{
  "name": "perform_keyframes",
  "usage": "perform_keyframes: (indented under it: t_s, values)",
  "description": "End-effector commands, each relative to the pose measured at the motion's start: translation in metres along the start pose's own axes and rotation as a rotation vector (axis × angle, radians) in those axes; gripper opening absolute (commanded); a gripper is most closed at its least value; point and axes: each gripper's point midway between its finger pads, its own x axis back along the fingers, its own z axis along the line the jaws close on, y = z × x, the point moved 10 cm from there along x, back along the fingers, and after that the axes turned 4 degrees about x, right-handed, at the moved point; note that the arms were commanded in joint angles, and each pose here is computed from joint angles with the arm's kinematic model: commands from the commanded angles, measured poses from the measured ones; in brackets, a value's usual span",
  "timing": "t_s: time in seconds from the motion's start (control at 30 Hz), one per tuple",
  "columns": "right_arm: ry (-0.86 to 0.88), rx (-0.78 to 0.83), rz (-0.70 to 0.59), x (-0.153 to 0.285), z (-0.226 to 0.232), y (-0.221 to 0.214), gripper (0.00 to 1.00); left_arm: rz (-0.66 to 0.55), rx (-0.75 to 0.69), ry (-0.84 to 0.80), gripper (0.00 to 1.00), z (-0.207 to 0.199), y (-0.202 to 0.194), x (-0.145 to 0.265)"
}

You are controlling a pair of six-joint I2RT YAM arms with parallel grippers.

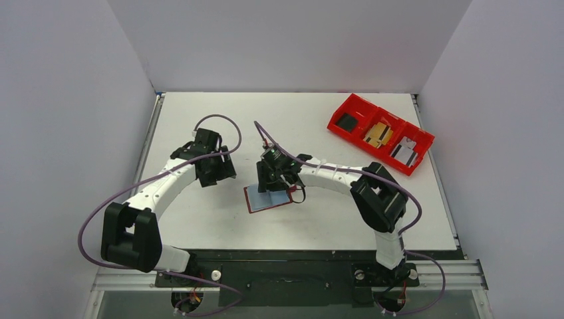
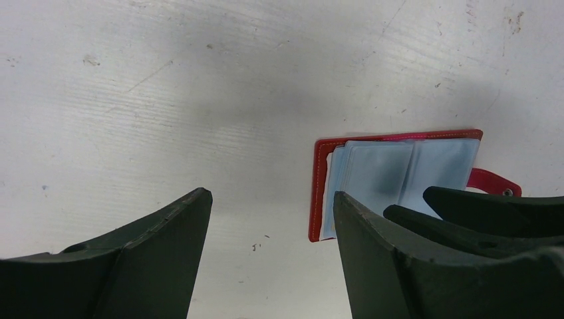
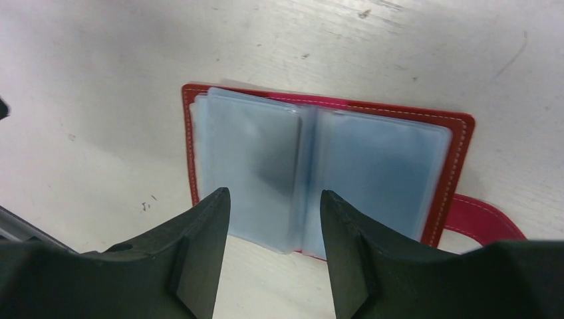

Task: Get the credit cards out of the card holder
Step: Remove the credit card from the card holder.

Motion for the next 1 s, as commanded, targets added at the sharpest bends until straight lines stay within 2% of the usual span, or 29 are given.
perform_keyframes:
  t_s: [0.0, 0.43, 0.5, 0.67, 0.73, 0.9, 0.97]
  values:
    - [-0.026, 0.059, -0.048, 0.002, 0.015, 0.009, 0.49, -0.034, 0.020, -0.026, 0.66, 0.002, 0.005, 0.006]
    - [-0.100, 0.128, 0.038, -0.025, 0.021, -0.006, 0.48, -0.024, 0.011, -0.049, 0.66, 0.001, 0.006, 0.004]
    - [-0.121, 0.129, 0.032, -0.027, 0.019, -0.006, 0.44, -0.019, 0.011, -0.051, 0.66, 0.001, 0.005, 0.004]
    - [-0.133, 0.106, 0.045, -0.031, 0.008, -0.008, 0.15, 0.003, 0.013, -0.074, 0.66, 0.000, 0.002, 0.000]
    - [-0.105, 0.081, 0.066, -0.032, 0.002, -0.010, 0.09, 0.018, 0.014, -0.092, 0.66, -0.001, 0.001, -0.002]
    - [-0.026, -0.002, 0.071, -0.037, -0.014, -0.011, 0.00, 0.062, 0.005, -0.141, 0.62, -0.006, -0.004, -0.007]
    - [0.010, -0.039, 0.086, -0.040, -0.022, -0.015, 0.00, 0.078, -0.002, -0.176, 0.57, -0.010, -0.006, -0.009]
